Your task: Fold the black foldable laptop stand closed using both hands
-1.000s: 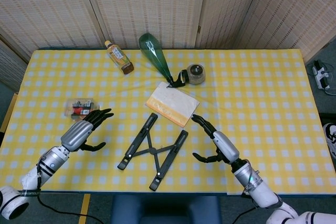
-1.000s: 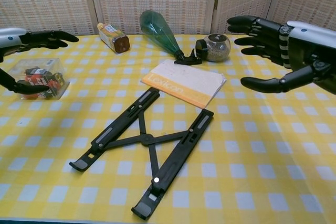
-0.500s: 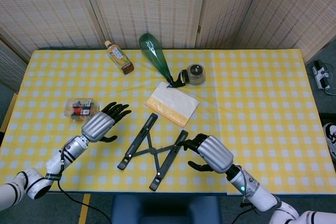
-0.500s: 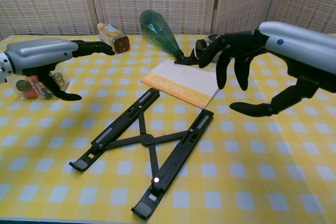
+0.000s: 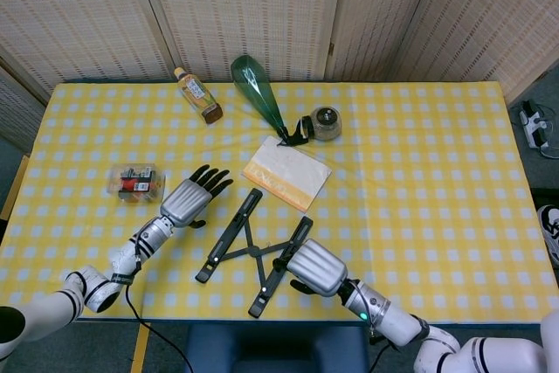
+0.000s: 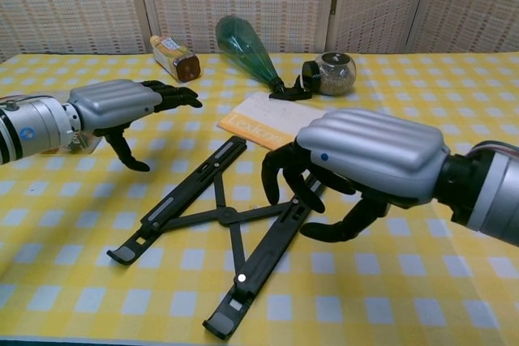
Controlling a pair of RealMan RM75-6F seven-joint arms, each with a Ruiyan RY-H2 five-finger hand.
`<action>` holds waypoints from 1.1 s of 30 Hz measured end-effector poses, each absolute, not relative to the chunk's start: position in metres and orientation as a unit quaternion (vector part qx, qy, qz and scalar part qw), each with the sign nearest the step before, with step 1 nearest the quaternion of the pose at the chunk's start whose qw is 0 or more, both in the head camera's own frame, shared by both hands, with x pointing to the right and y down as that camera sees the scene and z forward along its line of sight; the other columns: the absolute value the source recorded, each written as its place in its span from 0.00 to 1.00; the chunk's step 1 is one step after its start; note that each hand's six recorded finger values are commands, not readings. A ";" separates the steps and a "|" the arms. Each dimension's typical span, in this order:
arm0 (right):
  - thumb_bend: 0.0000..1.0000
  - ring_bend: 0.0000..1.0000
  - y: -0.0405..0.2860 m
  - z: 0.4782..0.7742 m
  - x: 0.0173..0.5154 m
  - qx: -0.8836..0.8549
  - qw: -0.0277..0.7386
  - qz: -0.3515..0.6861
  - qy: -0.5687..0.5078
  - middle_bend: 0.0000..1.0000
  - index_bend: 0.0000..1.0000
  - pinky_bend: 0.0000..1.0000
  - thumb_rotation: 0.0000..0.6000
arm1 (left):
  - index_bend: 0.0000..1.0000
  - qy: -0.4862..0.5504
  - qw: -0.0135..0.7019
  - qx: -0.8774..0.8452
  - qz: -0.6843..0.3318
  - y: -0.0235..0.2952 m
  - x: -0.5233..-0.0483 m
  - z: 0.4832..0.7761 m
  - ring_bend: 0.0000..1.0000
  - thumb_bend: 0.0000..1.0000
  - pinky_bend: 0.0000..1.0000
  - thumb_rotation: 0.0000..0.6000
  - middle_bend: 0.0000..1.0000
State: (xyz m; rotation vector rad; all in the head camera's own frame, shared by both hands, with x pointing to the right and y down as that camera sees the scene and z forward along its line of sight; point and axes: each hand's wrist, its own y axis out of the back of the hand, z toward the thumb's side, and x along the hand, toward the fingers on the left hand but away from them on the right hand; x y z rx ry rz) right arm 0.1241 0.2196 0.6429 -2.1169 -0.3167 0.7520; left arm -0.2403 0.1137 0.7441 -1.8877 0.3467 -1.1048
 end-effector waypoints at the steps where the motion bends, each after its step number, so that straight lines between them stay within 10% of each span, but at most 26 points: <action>1: 0.33 0.79 0.219 0.646 0.125 -0.844 0.423 0.304 -0.125 0.69 0.47 0.80 1.00 | 0.00 0.139 0.441 -0.766 -0.445 0.117 -0.240 0.745 0.00 0.18 0.00 1.00 0.01; 33: 0.34 0.79 0.197 0.693 0.155 -0.791 0.479 0.363 -0.115 0.69 0.47 0.80 1.00 | 0.00 0.111 0.337 -0.841 -0.408 0.174 -0.223 0.735 0.00 0.18 0.00 1.00 0.00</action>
